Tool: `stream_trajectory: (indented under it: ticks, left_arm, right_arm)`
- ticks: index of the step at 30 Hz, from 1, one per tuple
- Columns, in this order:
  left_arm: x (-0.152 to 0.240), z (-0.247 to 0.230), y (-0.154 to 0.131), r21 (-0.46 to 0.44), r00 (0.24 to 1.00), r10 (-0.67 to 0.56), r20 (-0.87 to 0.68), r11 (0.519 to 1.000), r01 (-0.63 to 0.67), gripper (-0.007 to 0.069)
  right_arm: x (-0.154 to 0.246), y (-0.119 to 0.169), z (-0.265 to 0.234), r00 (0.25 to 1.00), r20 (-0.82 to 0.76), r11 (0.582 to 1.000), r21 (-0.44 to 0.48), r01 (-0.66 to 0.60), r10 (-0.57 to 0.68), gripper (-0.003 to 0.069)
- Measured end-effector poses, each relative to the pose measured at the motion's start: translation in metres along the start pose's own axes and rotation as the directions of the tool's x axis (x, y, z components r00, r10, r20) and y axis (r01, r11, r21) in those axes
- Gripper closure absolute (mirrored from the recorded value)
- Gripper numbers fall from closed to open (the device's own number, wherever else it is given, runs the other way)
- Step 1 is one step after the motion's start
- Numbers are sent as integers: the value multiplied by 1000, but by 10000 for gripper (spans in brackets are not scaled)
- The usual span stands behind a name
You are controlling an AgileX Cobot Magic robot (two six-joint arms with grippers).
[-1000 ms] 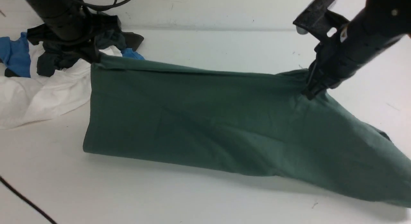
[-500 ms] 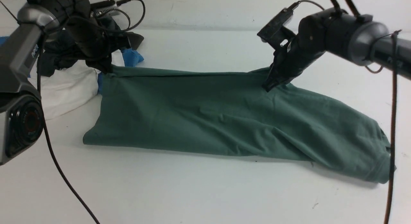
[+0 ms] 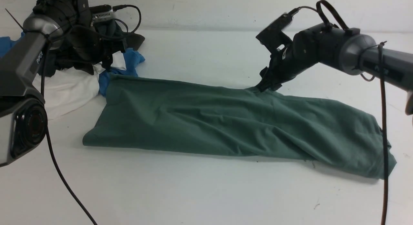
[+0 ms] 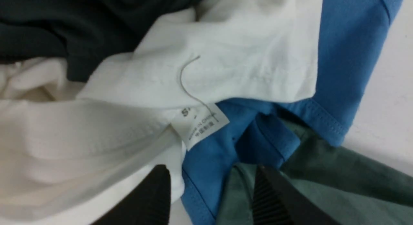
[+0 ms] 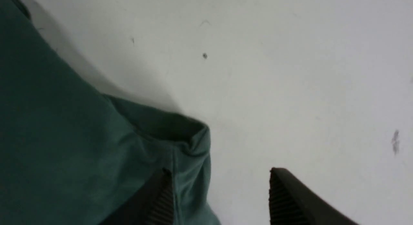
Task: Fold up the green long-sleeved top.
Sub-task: Use both arms to drag the lower edge of the fabric forward and fold it over the upper edge
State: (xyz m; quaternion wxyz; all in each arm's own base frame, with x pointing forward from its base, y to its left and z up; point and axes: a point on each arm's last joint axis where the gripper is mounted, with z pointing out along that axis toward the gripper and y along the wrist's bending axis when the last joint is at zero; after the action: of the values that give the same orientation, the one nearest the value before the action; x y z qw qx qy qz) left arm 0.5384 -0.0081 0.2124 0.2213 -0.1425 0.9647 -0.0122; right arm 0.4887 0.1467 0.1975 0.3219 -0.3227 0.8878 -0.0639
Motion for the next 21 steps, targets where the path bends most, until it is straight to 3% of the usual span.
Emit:
stream_trajectory:
  ticks: [3, 5, 8, 10, 12, 13, 16, 20, 21]
  left_arm:
    - [5, 0, -2, 2, 999, 23, -44, 1000, -23, 298]
    - [8, 0, -7, 23, 996, 68, -64, 998, -66, 344]
    - [11, -7, -20, 62, 983, 175, -59, 983, -171, 465]
    - [10, -27, -32, 89, 969, 245, -23, 966, -243, 587]
    - [8, -46, -39, 110, 963, 268, 13, 957, -268, 613]
    - [7, -65, -43, 132, 958, 282, 44, 949, -285, 624]
    - [13, -93, -48, 162, 948, 312, 63, 934, -318, 629]
    - [34, -103, -55, 185, 932, 361, 6, 916, -356, 629]
    - [53, -93, -59, 191, 916, 395, -72, 907, -376, 629]
  right_arm:
    - [5, 0, -13, 994, -101, 999, -21, -34, 32, 249]
    - [7, -3, -34, 983, -171, 997, -28, -71, 65, 270]
    - [12, -11, -66, 955, -278, 993, -32, -116, 103, 370]
    - [20, -30, -87, 936, -311, 984, -18, -177, 163, 517]
    - [31, -52, -94, 920, -311, 968, 0, -252, 240, 599]
    - [41, -68, -99, 901, -310, 948, 10, -317, 304, 638]
    - [75, -101, -106, 822, -330, 873, 15, -487, 464, 664]
    - [108, -122, -112, 732, -354, 790, 28, -613, 581, 655]
    - [121, -128, -114, 699, -371, 762, 41, -646, 612, 630]
